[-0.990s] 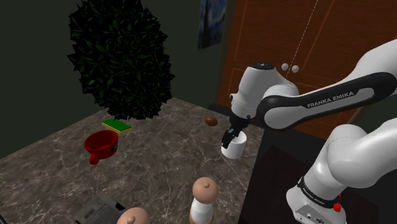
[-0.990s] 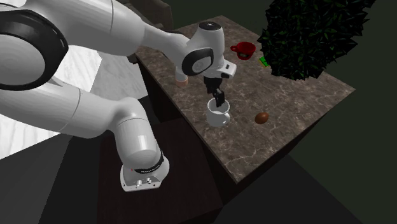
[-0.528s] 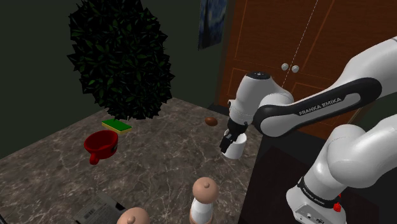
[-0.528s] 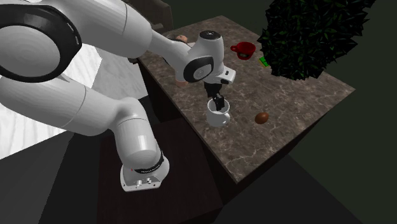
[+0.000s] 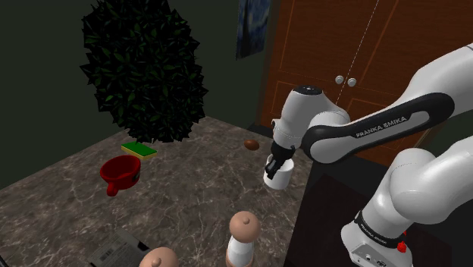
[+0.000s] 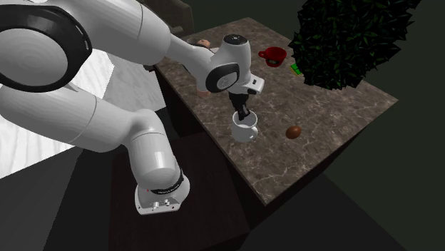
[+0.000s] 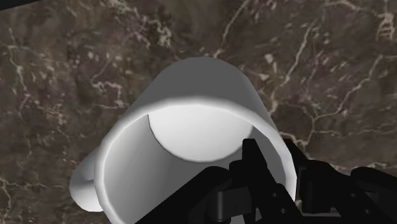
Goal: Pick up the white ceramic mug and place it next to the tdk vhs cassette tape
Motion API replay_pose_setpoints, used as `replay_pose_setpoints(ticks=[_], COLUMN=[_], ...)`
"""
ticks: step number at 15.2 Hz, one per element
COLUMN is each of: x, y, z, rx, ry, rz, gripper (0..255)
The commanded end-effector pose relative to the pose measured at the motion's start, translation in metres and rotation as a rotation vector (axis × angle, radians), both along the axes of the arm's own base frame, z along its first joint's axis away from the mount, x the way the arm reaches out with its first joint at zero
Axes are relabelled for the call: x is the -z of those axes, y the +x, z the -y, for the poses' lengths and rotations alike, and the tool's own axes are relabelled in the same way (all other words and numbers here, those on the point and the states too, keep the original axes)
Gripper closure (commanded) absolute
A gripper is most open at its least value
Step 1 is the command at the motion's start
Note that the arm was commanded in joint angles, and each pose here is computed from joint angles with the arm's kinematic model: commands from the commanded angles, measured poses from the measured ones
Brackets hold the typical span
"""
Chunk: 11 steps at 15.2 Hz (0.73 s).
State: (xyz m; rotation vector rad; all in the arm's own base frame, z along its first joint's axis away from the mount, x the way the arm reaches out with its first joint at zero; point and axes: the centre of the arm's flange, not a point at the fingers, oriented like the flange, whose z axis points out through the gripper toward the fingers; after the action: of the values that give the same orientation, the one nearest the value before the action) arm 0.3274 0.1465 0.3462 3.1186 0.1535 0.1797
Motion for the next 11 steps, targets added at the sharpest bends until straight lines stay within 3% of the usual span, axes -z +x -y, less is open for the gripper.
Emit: replay_pose_setpoints(ticks=[1,7,11], x=[0.0,0.0,-0.021], y=[0.0,0.0,0.0], z=[0.0,0.0,0.0], rx=[0.0,0.0,0.0], ry=[0.0,0.0,0.0], rz=[0.0,0.0,0.0], gripper=[255,255,255])
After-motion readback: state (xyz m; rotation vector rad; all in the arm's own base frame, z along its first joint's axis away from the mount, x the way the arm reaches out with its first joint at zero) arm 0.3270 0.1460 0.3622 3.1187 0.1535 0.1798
